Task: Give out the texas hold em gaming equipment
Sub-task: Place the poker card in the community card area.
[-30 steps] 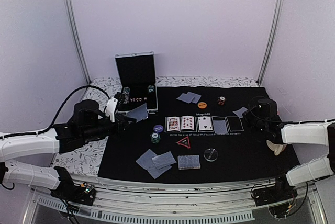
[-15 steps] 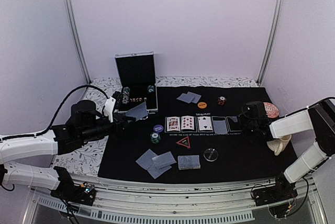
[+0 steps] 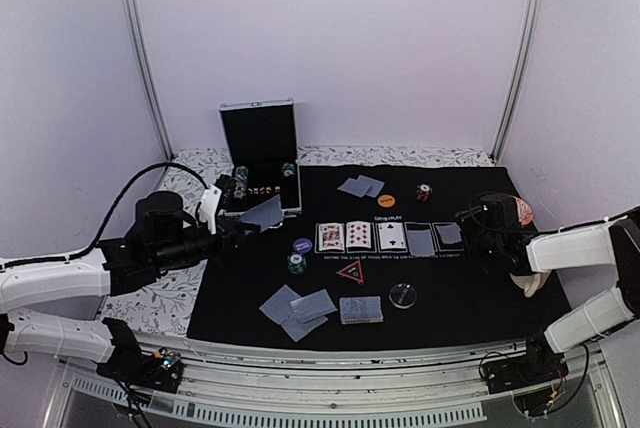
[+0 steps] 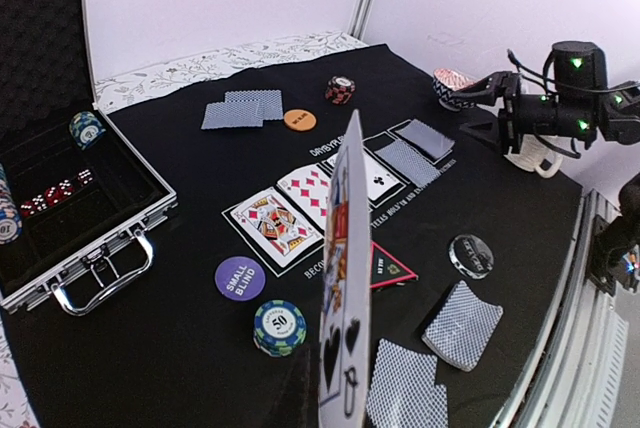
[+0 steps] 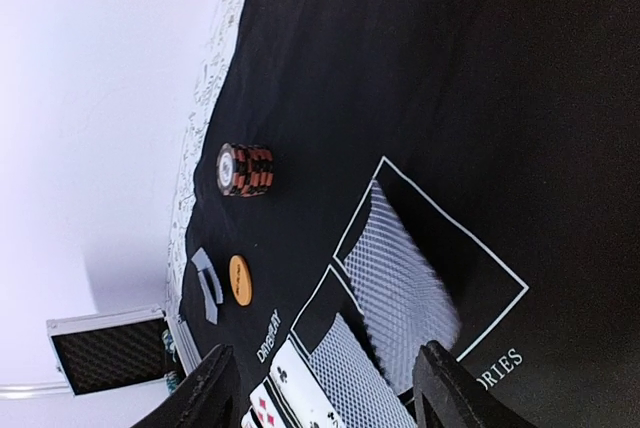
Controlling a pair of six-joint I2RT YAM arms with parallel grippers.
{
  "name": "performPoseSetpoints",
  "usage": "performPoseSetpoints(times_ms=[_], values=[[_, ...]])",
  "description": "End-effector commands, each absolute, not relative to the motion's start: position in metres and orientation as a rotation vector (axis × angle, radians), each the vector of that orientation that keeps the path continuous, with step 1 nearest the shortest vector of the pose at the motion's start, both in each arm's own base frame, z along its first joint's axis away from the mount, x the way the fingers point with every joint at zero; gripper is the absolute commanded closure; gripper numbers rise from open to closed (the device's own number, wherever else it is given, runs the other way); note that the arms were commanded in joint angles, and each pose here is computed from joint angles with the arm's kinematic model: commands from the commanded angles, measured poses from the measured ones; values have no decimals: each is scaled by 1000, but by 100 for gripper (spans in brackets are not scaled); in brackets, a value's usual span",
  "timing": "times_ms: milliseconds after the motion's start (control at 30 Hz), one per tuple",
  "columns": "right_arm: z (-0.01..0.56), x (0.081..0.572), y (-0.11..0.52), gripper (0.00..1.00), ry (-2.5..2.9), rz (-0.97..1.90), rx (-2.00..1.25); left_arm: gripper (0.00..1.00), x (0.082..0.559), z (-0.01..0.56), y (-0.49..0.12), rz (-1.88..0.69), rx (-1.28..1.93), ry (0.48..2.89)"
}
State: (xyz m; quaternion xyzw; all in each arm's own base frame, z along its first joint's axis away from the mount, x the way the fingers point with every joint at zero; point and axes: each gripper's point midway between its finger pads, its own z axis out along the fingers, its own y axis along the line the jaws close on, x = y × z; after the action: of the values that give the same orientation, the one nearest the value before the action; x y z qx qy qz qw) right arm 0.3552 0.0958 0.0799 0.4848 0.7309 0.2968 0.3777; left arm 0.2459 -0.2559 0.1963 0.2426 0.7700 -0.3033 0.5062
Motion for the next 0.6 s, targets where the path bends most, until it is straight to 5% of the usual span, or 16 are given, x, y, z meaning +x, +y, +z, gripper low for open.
performPoseSetpoints(times_ms=[0,133,300,433,567], values=[[101,338,96,36,1863,796,1156,100,242,208,-260,-773,608,1814],[147,335,108,34,1856,857,925,100,234,217,-267,-816,645,1776],[247,328,212,34,1870,862,38,100,205,226,-294,-911,790,1699],[286,243,338,34,1669,1101,-798,100,178,239,-312,-1028,888,1620],[281,181,399,32,1506,1249,-1176,100,152,259,-320,-1172,953,1499]])
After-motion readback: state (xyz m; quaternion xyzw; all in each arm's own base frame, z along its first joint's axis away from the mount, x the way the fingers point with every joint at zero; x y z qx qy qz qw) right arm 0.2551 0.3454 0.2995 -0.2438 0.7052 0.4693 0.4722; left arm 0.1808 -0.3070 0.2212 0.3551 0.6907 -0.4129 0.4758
